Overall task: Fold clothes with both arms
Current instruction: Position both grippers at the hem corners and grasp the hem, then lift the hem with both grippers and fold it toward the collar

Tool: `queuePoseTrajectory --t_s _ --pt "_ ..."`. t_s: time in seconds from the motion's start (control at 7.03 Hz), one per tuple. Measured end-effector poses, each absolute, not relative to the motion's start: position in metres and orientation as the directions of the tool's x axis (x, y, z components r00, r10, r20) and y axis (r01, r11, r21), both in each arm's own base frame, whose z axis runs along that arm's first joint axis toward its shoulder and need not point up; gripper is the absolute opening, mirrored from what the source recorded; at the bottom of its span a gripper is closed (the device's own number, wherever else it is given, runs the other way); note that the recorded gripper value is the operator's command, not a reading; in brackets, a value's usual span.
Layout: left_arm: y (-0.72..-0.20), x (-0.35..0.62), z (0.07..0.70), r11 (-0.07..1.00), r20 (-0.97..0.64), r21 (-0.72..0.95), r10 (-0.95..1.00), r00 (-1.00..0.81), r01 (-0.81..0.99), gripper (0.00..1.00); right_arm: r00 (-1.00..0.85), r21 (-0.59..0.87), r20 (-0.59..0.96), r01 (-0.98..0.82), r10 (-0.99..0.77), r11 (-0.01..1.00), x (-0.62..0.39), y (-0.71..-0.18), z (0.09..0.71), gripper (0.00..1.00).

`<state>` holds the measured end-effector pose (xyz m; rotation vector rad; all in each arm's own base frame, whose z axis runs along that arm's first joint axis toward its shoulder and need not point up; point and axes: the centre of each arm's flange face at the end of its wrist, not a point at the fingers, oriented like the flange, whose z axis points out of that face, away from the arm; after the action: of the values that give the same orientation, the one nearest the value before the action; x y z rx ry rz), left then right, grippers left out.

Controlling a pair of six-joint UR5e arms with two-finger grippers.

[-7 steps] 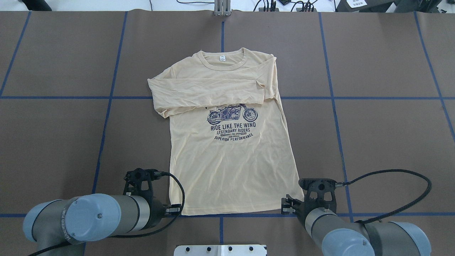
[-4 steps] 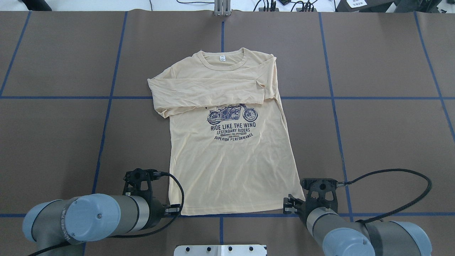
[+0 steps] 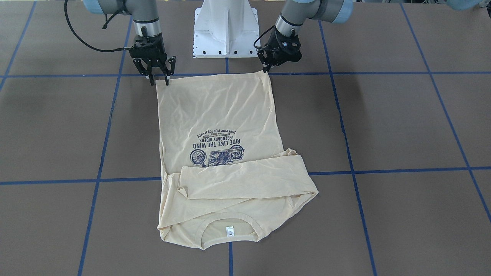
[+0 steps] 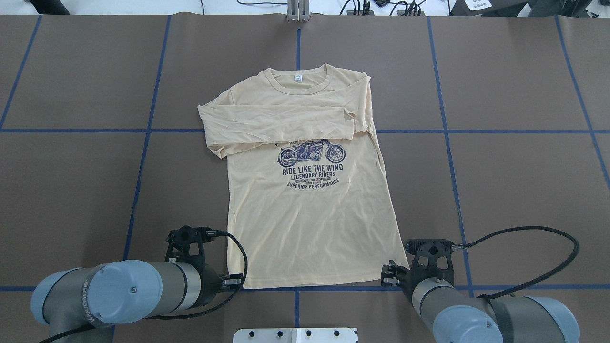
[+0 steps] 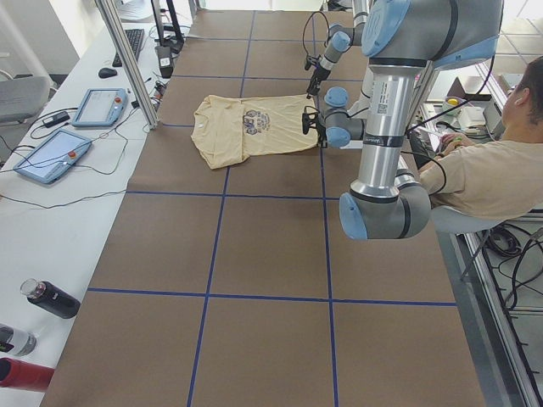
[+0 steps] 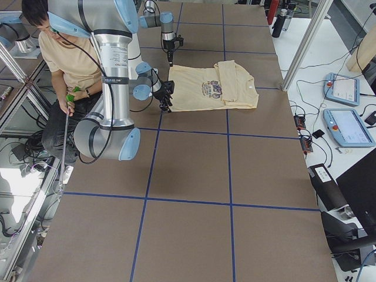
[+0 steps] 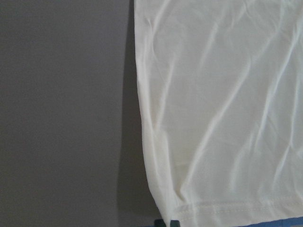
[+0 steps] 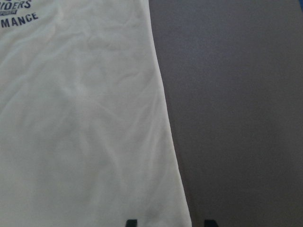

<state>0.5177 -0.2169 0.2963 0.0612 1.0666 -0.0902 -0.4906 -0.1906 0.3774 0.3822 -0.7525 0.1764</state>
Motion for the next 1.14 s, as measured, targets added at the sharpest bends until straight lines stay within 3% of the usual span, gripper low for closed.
queuePoseTrajectory --t_s 0.14,0.28,0.85,1.14 --pt "-0.217 0.518 0.296 0.995 -0.876 0.006 -0.044 0.480 0.104 0.00 0.721 0.275 0.693 -0.289 0.020 0.917 -0.491 -0.190 0.378 0.13" --pt "-0.217 0.518 0.296 0.995 -0.876 0.006 -0.045 0.480 0.104 0.00 0.721 0.275 0.693 -0.289 0.020 0.917 -0.492 -0.190 0.378 0.03" --pt "-0.217 0.514 0.293 0.994 -0.881 0.007 -0.044 0.472 0.106 0.00 0.714 0.273 0.700 -0.293 0.020 0.916 -0.489 -0.190 0.373 0.00" --pt "-0.212 0.489 0.266 0.996 -0.896 0.002 -0.039 0.442 0.093 0.00 0.654 0.238 0.756 -0.305 0.021 0.922 -0.466 -0.190 0.336 0.00"
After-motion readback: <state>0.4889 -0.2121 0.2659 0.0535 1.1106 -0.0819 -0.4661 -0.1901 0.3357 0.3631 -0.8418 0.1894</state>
